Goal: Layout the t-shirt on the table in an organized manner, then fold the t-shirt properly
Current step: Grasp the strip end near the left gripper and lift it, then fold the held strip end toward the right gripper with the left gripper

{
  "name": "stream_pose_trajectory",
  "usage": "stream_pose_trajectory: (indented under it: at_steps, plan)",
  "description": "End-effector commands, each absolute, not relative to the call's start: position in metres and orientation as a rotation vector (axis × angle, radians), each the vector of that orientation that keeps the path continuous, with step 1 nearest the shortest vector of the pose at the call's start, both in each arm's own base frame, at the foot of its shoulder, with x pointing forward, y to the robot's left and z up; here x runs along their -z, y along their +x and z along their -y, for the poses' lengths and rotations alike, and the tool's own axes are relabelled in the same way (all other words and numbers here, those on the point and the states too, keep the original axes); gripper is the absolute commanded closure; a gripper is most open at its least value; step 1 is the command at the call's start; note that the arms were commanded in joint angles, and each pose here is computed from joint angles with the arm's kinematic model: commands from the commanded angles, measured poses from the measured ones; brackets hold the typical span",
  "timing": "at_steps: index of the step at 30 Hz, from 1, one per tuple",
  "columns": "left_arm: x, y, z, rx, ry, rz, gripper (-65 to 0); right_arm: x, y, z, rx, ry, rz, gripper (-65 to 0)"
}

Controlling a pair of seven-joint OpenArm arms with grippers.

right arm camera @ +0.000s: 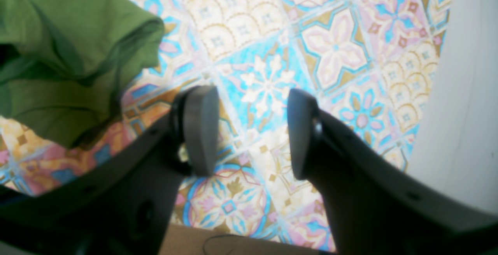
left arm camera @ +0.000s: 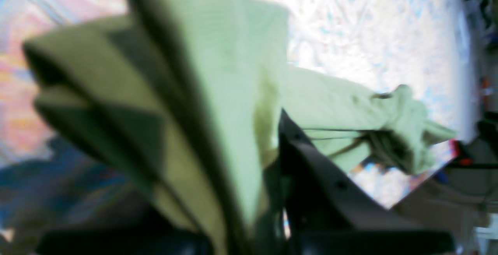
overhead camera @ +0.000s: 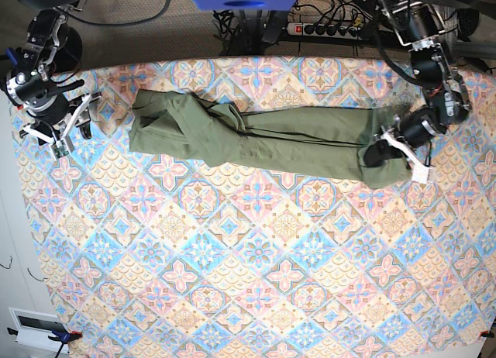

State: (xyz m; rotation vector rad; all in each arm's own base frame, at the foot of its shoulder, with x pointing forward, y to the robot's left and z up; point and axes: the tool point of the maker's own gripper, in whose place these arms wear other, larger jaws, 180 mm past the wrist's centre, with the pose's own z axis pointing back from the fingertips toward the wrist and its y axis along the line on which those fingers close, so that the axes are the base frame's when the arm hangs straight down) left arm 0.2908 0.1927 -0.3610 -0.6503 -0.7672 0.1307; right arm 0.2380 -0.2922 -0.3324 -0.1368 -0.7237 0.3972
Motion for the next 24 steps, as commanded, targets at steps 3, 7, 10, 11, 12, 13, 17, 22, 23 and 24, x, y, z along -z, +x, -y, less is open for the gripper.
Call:
stream_pose_trajectory:
  at_steps: [3,7,10,11,12,13,17,22,23,24]
  plan:
    - [0.350,0.299,-0.178,-0.141,-0.704,0.818,0.0,0.319,0.246,0.296,-0.408,-0.160,0.767,-27.5]
    - [0.354,0.299,-0.148,-0.135,-0.770,0.803,0.0,0.319,0.246,0.296,-0.408,-0.160,0.767,-27.5]
    - [0.356,0.299,-0.132,-0.141,-0.809,0.794,0.0,0.319,0.246,0.296,-0.409,-0.159,0.767,-27.5]
    - [0.356,0.299,-0.127,-0.144,-0.819,0.794,0.0,0.319,0.246,0.296,-0.409,-0.159,0.767,-27.5]
    - [0.356,0.299,-0.123,-0.150,-0.830,0.794,0.0,0.319,0.246,0.296,-0.409,-0.159,0.767,-27.5]
    - [0.356,0.299,-0.121,-0.154,-0.837,0.794,0.0,0.318,0.246,0.295,-0.411,-0.158,0.770,-27.5]
    - [0.357,0.298,-0.112,-0.155,-0.853,0.785,0.0,0.318,0.246,0.295,-0.411,-0.158,0.770,-27.5]
    - [0.365,0.295,-0.103,-0.109,-0.830,0.744,-14.0,0.318,0.246,0.295,-0.411,-0.158,0.770,-27.5]
    - [0.364,0.295,-0.102,-0.108,-0.835,0.745,-19.3,0.318,0.246,0.295,-0.411,-0.158,0.770,-27.5]
    - [0.363,0.294,-0.100,-0.110,-0.849,0.743,-22.8,0.318,0.246,0.295,-0.411,-0.158,0.770,-27.5]
